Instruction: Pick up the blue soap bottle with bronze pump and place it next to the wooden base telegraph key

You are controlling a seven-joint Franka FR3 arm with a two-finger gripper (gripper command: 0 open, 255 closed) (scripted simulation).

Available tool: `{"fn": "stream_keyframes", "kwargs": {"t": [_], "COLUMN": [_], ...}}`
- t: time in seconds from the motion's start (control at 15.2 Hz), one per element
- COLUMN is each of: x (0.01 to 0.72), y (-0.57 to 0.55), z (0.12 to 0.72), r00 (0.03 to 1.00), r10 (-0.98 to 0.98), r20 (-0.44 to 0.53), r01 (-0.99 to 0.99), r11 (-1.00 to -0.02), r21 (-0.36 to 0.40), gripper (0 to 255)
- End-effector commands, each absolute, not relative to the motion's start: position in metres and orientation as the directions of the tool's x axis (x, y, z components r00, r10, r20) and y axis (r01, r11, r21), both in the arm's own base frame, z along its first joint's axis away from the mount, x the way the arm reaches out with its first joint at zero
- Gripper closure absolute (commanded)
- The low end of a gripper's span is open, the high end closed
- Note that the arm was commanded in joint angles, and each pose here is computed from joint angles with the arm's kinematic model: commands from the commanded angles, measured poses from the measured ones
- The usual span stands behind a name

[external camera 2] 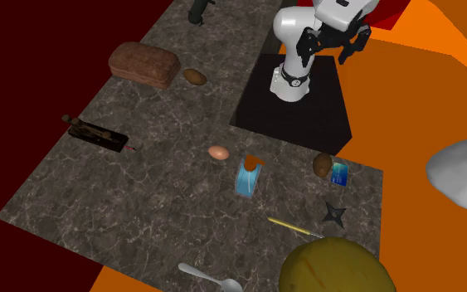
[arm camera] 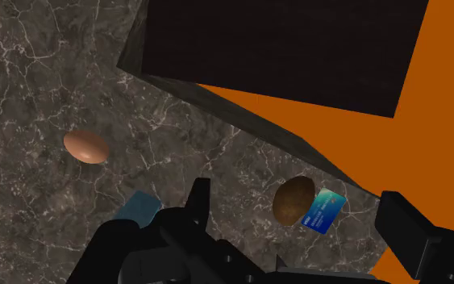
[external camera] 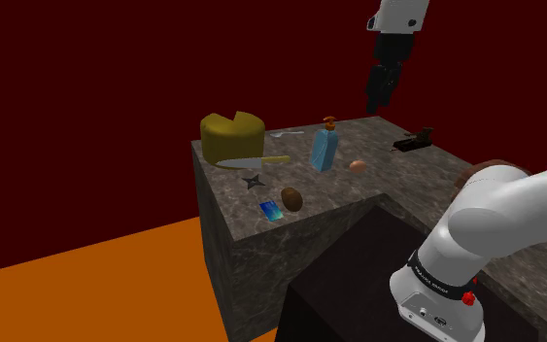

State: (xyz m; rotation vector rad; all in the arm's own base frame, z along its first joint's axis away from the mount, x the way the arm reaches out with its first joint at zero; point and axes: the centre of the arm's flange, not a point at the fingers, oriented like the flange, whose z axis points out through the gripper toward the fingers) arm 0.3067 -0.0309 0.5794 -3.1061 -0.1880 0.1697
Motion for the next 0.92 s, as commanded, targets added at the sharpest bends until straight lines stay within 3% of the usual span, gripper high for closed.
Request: {"fn": "stream_keyframes", "kwargs": {"t": [0.0, 0.86], "x": [0.307, 0.439], "y": [-0.031, -0.107], "z": [0.579, 0.491], "r00": [0.987, 0.984], "r10": [0.122, -0.110], "r20": [-0.107, -0.138], "r01": [0.119, -0.116], "r11": [-0.992, -0.993], "r21": [-0.032, -0.039], "gripper": [0, 0]}}
